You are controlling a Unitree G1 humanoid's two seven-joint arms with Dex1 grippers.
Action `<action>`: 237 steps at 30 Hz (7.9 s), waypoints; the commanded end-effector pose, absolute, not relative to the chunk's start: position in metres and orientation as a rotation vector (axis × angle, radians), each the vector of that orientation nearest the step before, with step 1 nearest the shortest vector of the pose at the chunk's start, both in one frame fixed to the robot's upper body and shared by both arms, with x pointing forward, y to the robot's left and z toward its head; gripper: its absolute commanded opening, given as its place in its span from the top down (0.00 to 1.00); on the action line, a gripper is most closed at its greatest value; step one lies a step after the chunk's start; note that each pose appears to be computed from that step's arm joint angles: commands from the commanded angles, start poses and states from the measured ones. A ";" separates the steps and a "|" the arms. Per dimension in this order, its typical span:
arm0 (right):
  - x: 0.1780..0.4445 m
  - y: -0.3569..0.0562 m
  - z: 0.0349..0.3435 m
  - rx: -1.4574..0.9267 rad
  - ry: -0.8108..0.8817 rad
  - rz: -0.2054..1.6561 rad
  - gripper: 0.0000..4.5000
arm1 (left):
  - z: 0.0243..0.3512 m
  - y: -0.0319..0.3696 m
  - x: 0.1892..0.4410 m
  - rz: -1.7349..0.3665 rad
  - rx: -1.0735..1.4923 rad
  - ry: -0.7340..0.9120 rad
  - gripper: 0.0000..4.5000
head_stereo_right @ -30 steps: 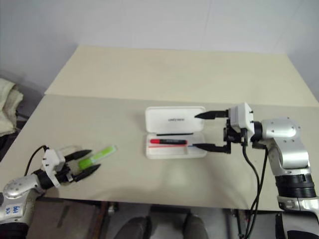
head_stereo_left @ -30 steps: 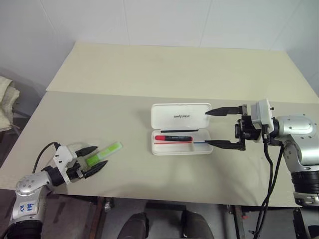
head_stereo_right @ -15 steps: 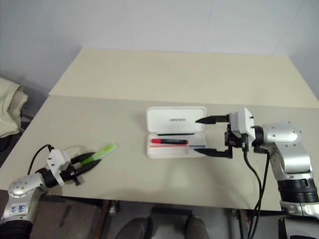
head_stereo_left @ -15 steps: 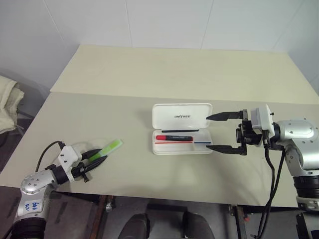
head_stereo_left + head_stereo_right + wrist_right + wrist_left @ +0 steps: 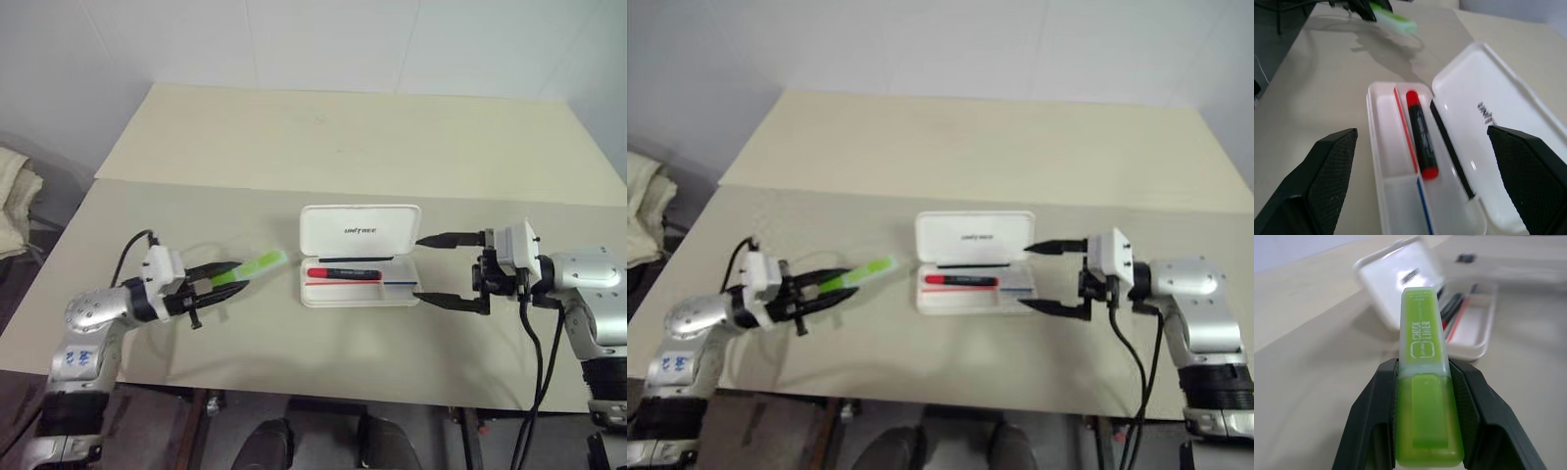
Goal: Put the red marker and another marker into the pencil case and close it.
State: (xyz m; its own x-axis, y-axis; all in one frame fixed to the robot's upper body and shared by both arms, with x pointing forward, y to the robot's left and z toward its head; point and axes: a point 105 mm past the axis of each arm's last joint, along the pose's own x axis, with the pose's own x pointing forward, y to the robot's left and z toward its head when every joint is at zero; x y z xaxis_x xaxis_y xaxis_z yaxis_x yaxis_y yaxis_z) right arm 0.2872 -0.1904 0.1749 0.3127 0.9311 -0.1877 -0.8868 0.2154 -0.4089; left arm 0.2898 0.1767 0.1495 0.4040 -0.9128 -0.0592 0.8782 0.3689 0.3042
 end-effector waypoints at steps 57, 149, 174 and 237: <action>0.274 -0.220 0.174 -0.432 -0.103 0.877 0.00 | 0.153 0.035 0.298 -1.571 0.271 -0.069 0.00; 0.327 -0.158 0.142 -0.565 0.081 1.560 0.93 | 0.188 0.118 0.267 -1.286 0.244 -0.187 0.00; 0.329 -0.181 0.132 -0.615 0.142 1.513 0.14 | 0.189 0.118 0.273 -1.295 0.247 -0.196 0.00; 0.285 -0.222 0.183 -0.499 -0.094 1.364 0.00 | 0.170 0.100 0.388 -0.889 0.076 -0.152 1.00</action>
State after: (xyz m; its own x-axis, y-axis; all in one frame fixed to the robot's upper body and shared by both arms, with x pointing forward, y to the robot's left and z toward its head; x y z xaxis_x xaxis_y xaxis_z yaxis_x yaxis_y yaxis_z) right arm 0.2925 -0.2228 0.1741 0.2586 0.9397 -0.2238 -0.9169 0.1659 -0.3629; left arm 0.3896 0.1080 0.1551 0.6605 -0.7473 0.0730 0.7415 0.6645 0.0932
